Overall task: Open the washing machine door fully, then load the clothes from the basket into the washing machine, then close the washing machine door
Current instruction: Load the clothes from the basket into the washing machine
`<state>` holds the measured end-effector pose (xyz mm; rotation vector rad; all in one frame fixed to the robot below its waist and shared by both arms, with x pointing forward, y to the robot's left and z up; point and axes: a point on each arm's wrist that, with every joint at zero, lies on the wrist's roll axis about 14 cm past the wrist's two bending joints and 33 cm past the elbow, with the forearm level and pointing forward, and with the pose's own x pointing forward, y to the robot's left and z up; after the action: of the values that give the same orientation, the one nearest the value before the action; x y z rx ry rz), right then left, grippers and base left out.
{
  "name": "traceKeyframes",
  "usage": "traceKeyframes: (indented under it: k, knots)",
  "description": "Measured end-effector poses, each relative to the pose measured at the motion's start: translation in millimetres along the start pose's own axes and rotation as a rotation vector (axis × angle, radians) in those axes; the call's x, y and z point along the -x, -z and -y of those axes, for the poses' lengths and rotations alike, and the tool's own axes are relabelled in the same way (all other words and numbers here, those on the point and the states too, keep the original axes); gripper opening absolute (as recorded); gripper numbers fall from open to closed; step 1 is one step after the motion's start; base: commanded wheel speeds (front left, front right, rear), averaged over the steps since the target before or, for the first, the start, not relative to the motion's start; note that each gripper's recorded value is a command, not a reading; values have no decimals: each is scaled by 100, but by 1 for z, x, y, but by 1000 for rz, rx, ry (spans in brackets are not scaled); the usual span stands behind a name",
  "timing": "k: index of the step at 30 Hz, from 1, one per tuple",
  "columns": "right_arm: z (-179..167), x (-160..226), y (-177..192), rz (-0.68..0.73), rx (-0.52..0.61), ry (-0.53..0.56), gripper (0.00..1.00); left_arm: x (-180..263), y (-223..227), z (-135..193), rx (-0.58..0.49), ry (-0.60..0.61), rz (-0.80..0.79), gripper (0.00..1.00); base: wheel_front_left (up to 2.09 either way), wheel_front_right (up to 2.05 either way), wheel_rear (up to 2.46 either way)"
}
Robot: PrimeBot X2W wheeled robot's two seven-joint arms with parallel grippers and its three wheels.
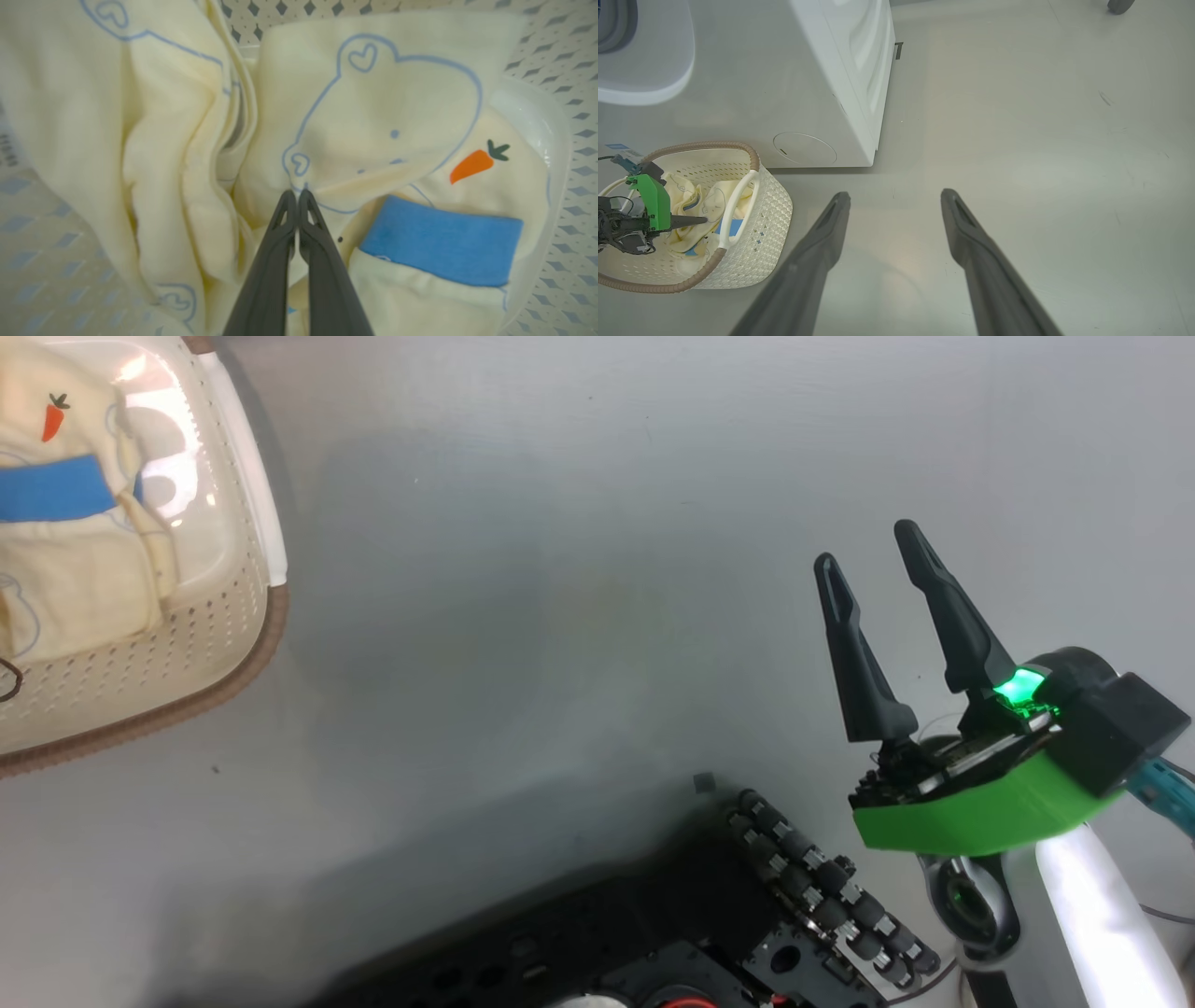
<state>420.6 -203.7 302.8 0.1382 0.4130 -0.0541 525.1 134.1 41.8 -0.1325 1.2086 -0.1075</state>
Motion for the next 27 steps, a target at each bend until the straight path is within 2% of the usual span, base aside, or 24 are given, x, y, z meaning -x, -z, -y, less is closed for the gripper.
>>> traceKeyframes:
  k: [14, 27]
  knots:
    - [-11, -20, -16, 64, -13, -49, 100, 24, -62, 0, -44, 24, 351, 0, 0, 0, 0]
    - [-20, -20, -59, 183, -6, -75, 100, 110, -112, 6, -39, 26, 631, 0, 0, 0, 0]
